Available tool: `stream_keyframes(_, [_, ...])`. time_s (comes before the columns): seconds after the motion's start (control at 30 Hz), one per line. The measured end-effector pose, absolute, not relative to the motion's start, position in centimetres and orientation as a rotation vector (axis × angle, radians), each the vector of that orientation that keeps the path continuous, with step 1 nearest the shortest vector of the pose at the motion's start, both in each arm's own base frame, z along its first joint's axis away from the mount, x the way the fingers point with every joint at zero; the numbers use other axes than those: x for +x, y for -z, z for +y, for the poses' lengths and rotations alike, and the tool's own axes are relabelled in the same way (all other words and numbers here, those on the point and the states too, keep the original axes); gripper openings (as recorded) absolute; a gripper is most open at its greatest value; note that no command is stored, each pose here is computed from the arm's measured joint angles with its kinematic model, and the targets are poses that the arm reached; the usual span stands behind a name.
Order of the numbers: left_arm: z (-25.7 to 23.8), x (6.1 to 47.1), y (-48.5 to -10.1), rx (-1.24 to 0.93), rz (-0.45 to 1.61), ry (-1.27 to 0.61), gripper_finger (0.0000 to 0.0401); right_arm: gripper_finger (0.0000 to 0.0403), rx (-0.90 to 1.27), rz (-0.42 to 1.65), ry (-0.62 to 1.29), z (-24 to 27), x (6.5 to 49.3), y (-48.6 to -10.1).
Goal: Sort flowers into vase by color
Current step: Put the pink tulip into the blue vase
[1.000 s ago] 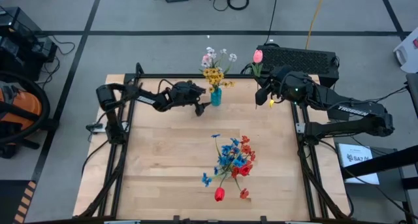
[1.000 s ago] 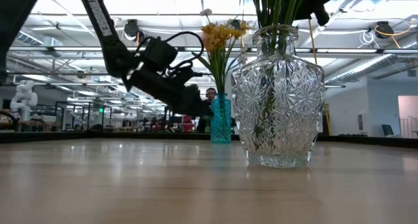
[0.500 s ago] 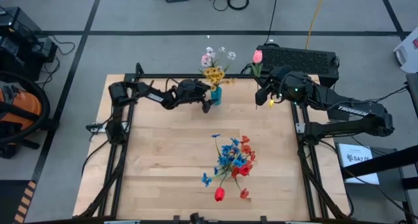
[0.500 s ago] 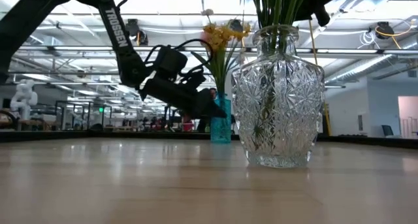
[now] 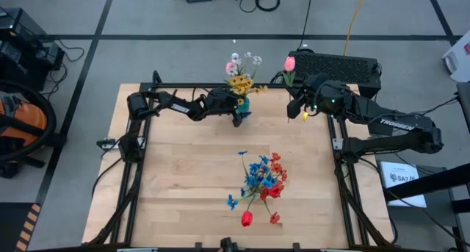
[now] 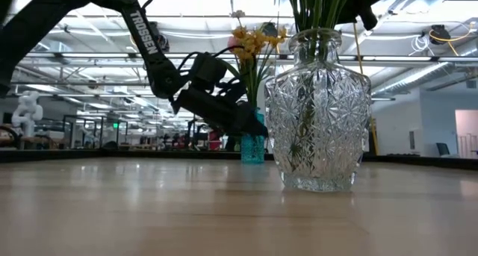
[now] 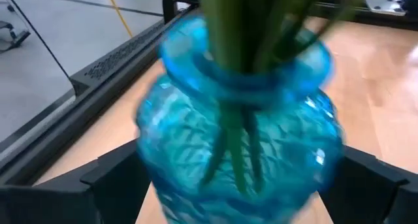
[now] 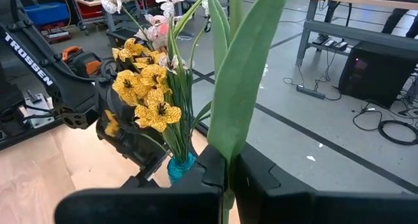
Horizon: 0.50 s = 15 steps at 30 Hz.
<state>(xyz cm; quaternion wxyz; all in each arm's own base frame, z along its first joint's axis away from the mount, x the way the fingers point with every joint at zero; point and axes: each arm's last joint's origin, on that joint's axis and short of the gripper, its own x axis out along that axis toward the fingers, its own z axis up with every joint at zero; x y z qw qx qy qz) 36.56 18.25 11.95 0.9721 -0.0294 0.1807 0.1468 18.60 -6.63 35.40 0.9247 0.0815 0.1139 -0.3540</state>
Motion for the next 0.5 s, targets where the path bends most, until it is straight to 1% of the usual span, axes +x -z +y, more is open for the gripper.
stream_keyframes(0.13, [18.37,36.61,-12.04,-0.060,0.369,-0.301,0.0351,0.0006,0.167,0.234,0.726,-6.63,18.60,-35.40])
stream_keyframes(0.4, [18.64,36.48,-12.04,-0.059,0.369,-0.319,0.0260,0.0006,0.167,0.234,0.726,-6.63,18.60,-35.40])
stream_keyframes(0.43, [18.76,36.42,-12.05,-0.059,0.368,-0.322,0.0253,0.0006,0.167,0.234,0.726,-6.63,18.60,-35.40])
stream_keyframes(0.5, [18.94,36.33,-12.05,-0.061,0.368,-0.324,0.0252,0.0006,0.167,0.238,0.727,-6.63,18.59,-35.36])
